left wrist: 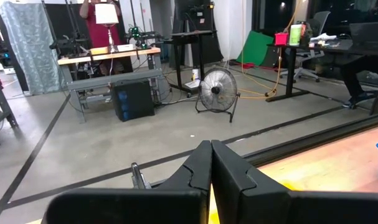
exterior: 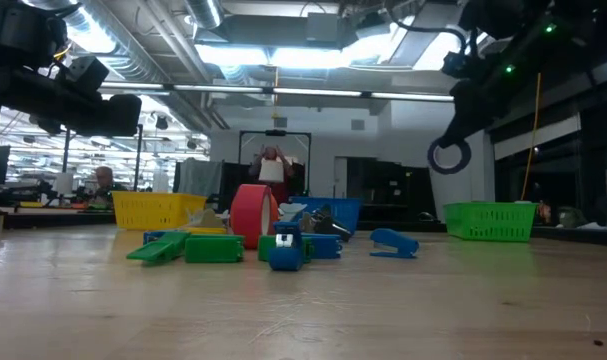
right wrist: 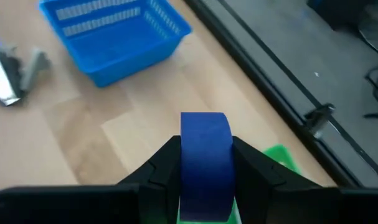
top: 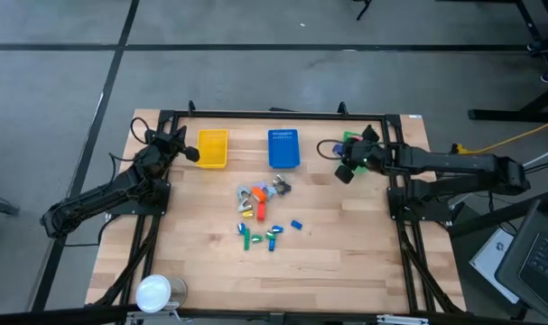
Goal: Pick and place Stapler, Stapler remover, tape
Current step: Put the blue tape into the green basket
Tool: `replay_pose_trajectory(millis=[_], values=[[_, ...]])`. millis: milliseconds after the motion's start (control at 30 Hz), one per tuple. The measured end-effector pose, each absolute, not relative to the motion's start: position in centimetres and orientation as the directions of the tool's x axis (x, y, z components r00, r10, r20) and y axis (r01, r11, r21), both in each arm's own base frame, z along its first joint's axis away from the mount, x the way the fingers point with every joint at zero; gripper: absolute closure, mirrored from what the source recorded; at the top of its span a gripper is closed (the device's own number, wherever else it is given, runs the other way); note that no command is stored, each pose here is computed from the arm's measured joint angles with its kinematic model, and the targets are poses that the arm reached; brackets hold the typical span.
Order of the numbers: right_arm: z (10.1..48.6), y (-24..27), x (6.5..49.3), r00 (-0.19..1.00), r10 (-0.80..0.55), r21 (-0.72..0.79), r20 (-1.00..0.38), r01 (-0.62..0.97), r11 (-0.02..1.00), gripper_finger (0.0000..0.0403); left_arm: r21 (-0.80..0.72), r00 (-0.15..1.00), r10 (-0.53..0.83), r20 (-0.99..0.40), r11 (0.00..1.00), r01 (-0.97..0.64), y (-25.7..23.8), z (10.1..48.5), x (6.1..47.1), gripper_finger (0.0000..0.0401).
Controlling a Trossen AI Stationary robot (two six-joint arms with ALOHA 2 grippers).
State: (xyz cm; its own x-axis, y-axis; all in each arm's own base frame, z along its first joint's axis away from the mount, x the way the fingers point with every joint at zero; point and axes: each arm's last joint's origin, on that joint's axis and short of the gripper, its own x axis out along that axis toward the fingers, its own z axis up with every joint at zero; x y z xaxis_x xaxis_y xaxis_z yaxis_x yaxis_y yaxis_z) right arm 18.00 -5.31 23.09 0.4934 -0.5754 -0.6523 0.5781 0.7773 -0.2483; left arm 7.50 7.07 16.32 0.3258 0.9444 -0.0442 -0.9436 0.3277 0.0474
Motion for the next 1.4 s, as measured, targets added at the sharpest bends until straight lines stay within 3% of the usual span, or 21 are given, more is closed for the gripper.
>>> replay_pose_trajectory(millis=[500, 733, 933, 1400], values=[[23.4, -8.8, 16.4, 0.385, -0.668, -0.215, -0.637, 0.744, 0.633, 0.0295, 0.047, 0.325, 0.945, -0.044, 0.327, -0.944, 7.1, 16.3, 7.5, 0.04], [23.1, -9.0, 16.3, 0.39, -0.657, -0.191, -0.646, 0.751, 0.633, 0.0295, 0.047, 0.325, 0.945, -0.044, 0.327, -0.944, 7.1, 16.3, 7.5, 0.04], [20.2, -8.7, 15.6, 0.358, -0.636, -0.166, -0.683, 0.772, 0.613, 0.0295, 0.047, 0.326, 0.944, -0.044, 0.328, -0.944, 7.1, 16.3, 7.5, 0.04], [17.8, -8.3, 14.8, 0.349, -0.579, -0.191, -0.737, 0.714, 0.674, 0.0295, 0.047, 0.325, 0.945, -0.044, 0.327, -0.944, 7.1, 16.3, 7.5, 0.04]])
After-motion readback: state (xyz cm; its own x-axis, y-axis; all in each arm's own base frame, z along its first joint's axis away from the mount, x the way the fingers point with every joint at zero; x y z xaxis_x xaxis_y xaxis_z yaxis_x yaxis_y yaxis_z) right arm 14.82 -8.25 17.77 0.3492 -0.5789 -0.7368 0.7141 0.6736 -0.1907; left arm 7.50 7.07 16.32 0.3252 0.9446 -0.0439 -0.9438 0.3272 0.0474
